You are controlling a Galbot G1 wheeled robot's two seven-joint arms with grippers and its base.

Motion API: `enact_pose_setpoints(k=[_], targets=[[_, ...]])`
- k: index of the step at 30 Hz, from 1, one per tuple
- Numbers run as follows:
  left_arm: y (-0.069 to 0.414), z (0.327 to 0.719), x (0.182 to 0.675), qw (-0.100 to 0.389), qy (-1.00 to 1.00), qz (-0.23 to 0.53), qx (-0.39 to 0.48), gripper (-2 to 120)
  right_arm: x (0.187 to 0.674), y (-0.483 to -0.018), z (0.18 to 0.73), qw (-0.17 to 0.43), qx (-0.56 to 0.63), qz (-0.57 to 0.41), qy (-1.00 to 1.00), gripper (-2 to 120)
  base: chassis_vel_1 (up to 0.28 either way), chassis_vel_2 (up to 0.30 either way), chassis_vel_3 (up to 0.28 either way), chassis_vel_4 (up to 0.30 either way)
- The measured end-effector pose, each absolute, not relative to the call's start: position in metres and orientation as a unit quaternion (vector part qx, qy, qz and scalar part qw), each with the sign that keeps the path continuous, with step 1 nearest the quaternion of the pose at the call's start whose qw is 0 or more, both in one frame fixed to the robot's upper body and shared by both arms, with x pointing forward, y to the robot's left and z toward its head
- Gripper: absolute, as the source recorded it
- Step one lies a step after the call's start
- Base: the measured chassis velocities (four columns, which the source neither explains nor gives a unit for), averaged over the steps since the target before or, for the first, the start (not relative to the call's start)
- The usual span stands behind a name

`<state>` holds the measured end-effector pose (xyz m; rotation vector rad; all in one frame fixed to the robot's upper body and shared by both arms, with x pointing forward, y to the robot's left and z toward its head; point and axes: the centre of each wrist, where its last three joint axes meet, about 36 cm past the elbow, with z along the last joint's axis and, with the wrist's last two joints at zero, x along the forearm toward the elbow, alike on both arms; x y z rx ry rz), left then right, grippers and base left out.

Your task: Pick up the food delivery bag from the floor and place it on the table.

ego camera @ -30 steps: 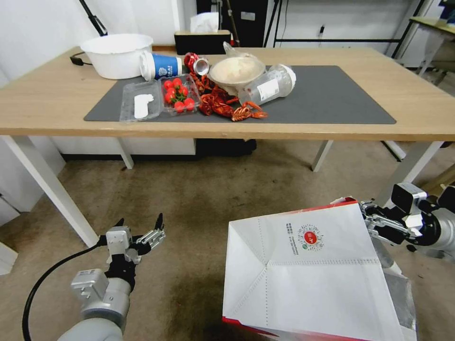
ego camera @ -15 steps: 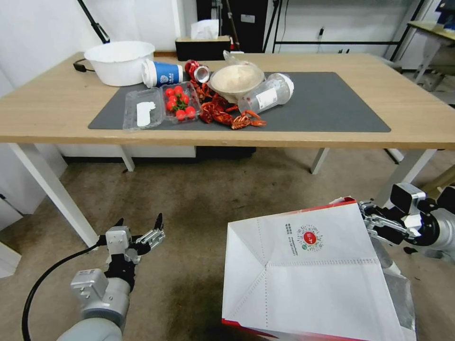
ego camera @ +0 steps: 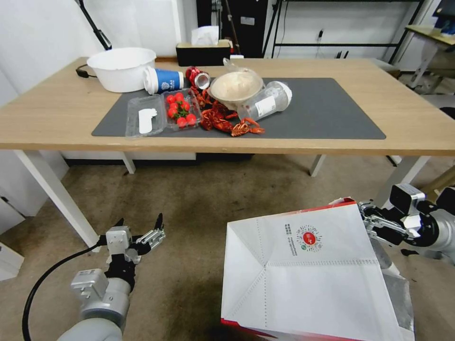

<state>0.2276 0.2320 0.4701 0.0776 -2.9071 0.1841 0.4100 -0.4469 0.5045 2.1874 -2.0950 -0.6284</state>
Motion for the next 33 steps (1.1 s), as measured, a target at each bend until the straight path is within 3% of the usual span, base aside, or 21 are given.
enact_pose_setpoints(k=[33], targets=[[0.2309, 0.4692, 0.2269, 0.114, -0.991, 0.062, 0.027, 100, 0.4102, -0.4470, 0.5075, 0.024, 0.708, -0.200, -0.677, 0, 0.000, 0.000, 0.000, 0.000]])
